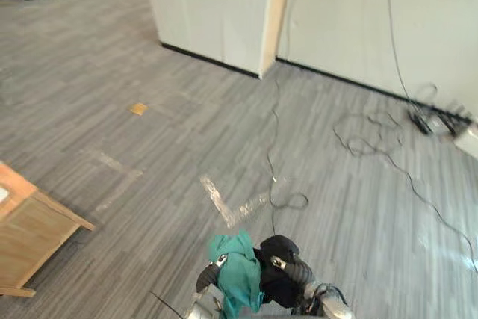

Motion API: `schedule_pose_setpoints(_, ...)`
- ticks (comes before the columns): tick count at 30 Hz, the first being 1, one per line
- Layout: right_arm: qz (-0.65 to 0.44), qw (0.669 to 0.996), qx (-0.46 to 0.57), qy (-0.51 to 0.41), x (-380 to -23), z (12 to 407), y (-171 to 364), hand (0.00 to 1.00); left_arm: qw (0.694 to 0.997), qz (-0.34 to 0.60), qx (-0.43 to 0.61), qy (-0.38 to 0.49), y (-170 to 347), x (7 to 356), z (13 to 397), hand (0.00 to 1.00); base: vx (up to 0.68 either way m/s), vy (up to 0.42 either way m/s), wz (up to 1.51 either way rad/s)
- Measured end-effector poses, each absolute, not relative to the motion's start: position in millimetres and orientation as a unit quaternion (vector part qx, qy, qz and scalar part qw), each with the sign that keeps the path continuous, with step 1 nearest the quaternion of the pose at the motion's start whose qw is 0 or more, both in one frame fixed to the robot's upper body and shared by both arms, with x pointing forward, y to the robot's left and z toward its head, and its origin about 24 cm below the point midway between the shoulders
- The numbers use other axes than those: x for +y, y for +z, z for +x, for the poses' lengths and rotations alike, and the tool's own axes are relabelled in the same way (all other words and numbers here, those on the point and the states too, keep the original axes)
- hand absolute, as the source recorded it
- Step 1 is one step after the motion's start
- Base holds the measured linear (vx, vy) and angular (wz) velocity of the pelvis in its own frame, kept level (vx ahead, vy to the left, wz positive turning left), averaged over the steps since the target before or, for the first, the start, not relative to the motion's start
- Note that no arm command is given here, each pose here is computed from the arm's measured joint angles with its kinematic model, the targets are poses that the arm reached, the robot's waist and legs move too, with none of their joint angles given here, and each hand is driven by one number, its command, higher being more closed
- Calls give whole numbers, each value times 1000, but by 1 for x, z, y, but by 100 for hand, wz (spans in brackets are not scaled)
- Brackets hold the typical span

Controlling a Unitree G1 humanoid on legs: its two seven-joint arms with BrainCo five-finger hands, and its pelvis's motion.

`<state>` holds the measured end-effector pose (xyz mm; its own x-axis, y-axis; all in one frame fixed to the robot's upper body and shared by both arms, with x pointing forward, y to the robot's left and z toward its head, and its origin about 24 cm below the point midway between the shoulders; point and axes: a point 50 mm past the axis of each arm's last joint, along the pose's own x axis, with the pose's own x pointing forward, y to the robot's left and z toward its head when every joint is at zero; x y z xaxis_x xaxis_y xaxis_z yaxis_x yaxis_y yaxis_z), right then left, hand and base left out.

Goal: Tidy the bed and pick cloth on bed and put in laundry

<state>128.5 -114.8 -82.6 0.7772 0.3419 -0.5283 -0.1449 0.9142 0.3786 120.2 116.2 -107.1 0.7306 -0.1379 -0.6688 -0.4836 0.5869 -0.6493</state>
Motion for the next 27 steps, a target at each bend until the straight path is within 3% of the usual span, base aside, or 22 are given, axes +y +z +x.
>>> schedule_pose_setpoints(8, 180, 924, 313, 123, -112, 119, -86, 100, 822, -416, 367, 133, -112, 143, 99, 100, 374, -324, 121)
schedule_pose_setpoints(15, 181, 940, 271, 106, -128, 153, -76, 100, 803, -442, 379, 127, -117, 122, 90, 100, 339, -287, 29)
schedule_pose_setpoints(27, 167, 946, 269, 63, -144, 141, -80, 100, 838, -419, 347, 55, -98, 108, 112, 100, 280, -72, 50)
